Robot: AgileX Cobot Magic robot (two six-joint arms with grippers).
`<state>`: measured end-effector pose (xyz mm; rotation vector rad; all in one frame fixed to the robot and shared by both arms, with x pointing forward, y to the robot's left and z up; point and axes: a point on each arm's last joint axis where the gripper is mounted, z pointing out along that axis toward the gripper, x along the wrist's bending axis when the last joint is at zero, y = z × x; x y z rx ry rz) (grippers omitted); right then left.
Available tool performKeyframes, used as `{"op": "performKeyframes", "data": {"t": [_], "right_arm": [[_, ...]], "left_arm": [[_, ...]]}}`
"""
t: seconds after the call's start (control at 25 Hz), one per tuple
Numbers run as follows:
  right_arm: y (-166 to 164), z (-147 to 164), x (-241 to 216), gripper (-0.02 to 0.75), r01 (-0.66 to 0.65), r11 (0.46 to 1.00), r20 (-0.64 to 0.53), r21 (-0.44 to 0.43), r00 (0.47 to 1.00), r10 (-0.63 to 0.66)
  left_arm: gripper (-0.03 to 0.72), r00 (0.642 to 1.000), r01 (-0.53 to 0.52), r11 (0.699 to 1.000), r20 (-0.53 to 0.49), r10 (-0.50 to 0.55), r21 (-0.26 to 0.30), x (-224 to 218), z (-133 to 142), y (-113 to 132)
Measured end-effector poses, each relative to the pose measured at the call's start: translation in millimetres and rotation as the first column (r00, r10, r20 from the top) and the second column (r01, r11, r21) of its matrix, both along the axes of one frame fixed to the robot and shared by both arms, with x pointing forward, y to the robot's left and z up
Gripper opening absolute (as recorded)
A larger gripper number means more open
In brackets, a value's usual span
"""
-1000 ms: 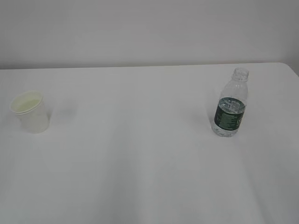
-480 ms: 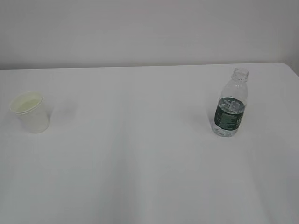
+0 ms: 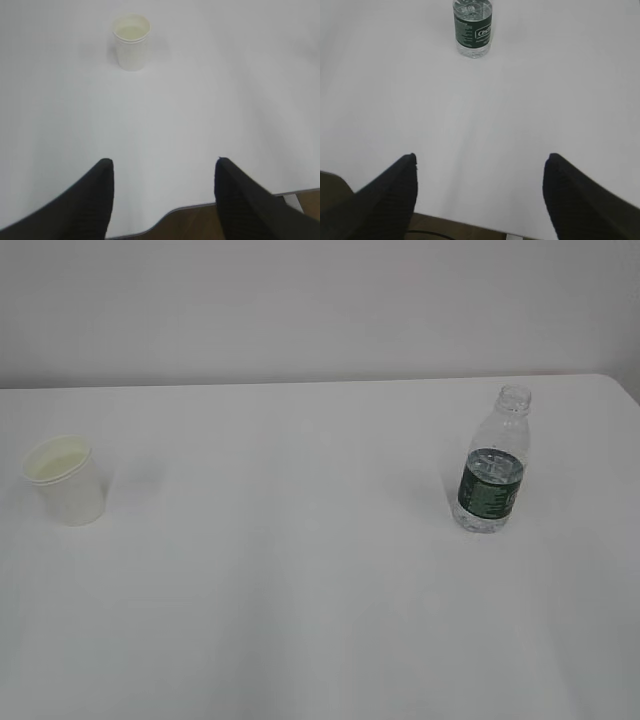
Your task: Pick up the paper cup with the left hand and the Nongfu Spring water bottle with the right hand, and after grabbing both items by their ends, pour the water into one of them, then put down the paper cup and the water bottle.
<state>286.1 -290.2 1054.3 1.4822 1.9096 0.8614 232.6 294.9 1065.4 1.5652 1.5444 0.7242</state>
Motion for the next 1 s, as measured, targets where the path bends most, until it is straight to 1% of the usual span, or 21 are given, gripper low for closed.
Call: {"op": "performKeyframes", "data": {"t": [0.08, 0.32, 0.44, 0.64, 1.0], "right_arm": [[0.0, -0.7, -0.6, 0.592, 0.0, 1.0, -0.01, 0.0, 1.0, 0.0], [-1.5, -5.7, -6.4, 0.593, 0.002, 1.0, -0.093, -0.019, 0.996, -0.003], [-3.1, -6.1, -11.4, 0.593, 0.005, 1.0, -0.089, -0.022, 0.996, -0.007], [-6.6, -5.1, -21.7, 0.592, 0.013, 1.0, -0.038, -0.021, 0.999, -0.014], [-8.5, -10.8, -26.8, 0.592, 0.019, 0.999, -0.044, -0.029, 0.999, -0.02]], "left_arm": [[0.451, 1.0, 0.001, 1.0, -0.009, -0.001, 0.001, -0.4, -0.7, 0.0], [0.45, 1.0, -0.004, 1.0, -0.019, 0.004, 0.011, 2.2, -5.4, 0.6], [0.45, 1.0, -0.004, 1.0, -0.019, 0.005, 0.013, 5.2, -9.4, 0.5], [0.45, 1.0, -0.005, 1.0, -0.01, 0.005, 0.012, 5.6, -8.7, 0.5], [0.449, 1.0, -0.005, 1.0, -0.008, 0.005, 0.015, 5.7, -8.5, 0.5]]}}
